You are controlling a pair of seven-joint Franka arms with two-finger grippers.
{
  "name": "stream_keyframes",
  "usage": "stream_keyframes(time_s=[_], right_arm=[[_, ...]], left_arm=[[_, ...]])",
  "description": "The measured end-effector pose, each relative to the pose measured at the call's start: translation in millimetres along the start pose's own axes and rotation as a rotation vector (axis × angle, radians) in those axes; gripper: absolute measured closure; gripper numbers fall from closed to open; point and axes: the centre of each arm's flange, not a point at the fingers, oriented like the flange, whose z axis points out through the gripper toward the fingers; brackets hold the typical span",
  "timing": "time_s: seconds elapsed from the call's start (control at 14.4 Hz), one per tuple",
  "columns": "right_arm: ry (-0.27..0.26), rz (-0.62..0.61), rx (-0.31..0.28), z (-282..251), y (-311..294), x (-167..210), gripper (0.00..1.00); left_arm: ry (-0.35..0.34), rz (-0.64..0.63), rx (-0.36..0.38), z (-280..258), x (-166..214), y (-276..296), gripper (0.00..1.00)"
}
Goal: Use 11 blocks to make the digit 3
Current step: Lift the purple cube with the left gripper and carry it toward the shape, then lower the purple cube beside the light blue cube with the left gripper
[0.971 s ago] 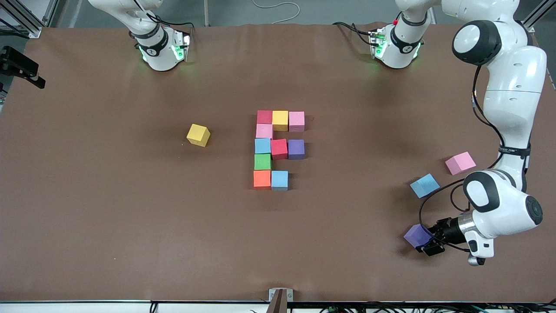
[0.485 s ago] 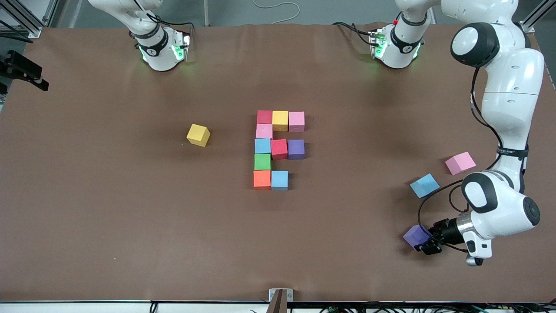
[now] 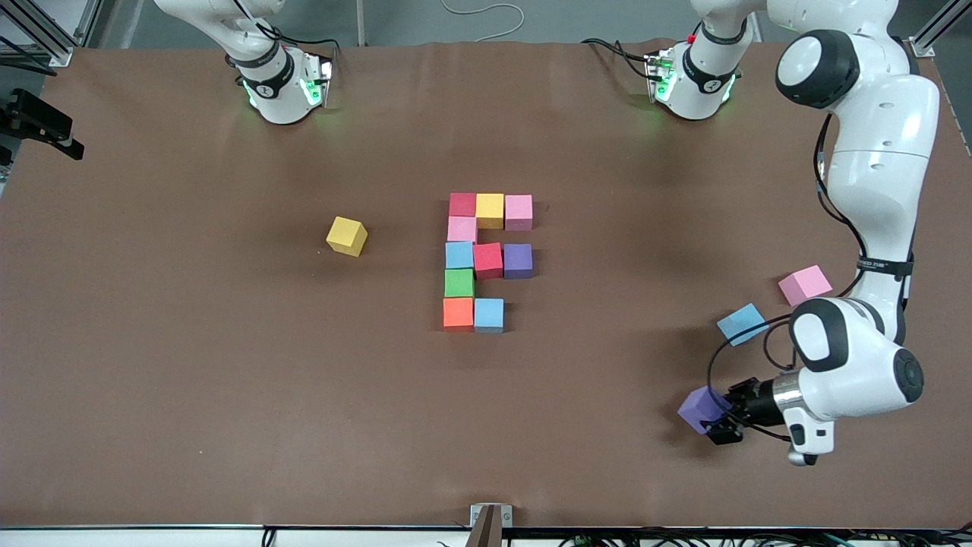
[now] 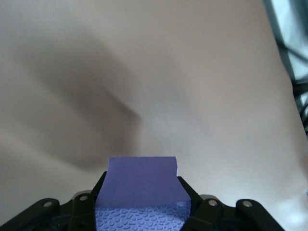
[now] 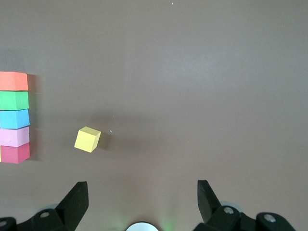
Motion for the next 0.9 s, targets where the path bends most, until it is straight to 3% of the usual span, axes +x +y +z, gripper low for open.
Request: stream_keyframes(time_s=[0.21, 0.42, 0.62, 0.9], right_arm=[[0.005, 0.0, -0.001, -0.5, 0.1, 0.6, 0.0], [0.003, 0.0, 0.0, -0.1, 0.1, 0.3, 0.0], [-0.003, 0.0, 0.0, 1.4, 0.2, 0.2, 0.0], [-0.007, 0.0, 0.001, 2.9, 0.3, 0.2, 0.0]], left_arm=[[-0.025, -0.125, 0.071, 24.7, -66.7, 35.4, 0.43], [0.002, -0.283, 0.136, 54.0, -111.0, 49.2, 0.43], [0.084, -0.442, 0.203, 77.2, -160.4, 57.7, 0.43], [0.225, -0.64, 0.233, 93.4, -229.7, 68.3, 0.43]])
